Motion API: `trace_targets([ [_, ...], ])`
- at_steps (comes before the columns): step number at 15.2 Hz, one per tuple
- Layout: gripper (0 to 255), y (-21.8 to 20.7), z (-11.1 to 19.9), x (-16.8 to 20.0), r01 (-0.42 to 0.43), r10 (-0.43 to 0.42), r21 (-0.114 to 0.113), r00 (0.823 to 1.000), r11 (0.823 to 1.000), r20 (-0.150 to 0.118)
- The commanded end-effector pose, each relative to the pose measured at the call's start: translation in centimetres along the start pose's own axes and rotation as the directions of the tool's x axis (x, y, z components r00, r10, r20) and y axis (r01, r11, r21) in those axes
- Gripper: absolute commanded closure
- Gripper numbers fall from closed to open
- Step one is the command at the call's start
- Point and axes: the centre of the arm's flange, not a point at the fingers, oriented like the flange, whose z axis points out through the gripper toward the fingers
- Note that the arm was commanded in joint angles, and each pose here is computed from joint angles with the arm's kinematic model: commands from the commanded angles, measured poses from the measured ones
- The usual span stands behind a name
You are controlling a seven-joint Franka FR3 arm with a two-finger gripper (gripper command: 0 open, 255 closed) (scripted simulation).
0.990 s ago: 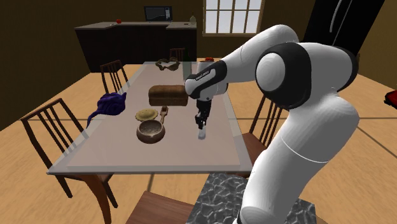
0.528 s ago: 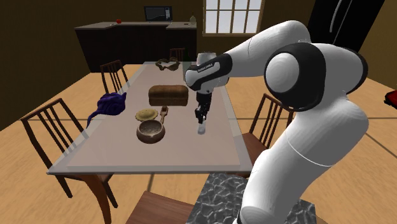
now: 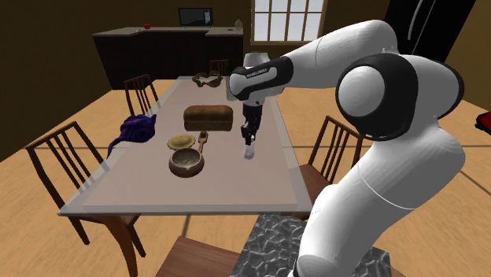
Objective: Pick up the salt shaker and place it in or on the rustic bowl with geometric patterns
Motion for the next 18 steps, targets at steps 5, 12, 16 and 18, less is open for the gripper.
trace_targets([
  [5, 255, -0.3, -3.3, 0.1, 0.000, 0.000, 0.000, 1.000, 1.000, 0.000],
  [12, 255, -0.5, -7.0, 0.1, 0.000, 0.000, 0.000, 1.000, 1.000, 0.000],
  [16, 255, -1.8, -8.0, 2.5, 0.000, 0.000, 0.000, 1.000, 1.000, 0.000],
  [18, 255, -2.9, -8.2, 4.8, 0.000, 0.000, 0.000, 1.000, 1.000, 0.000],
])
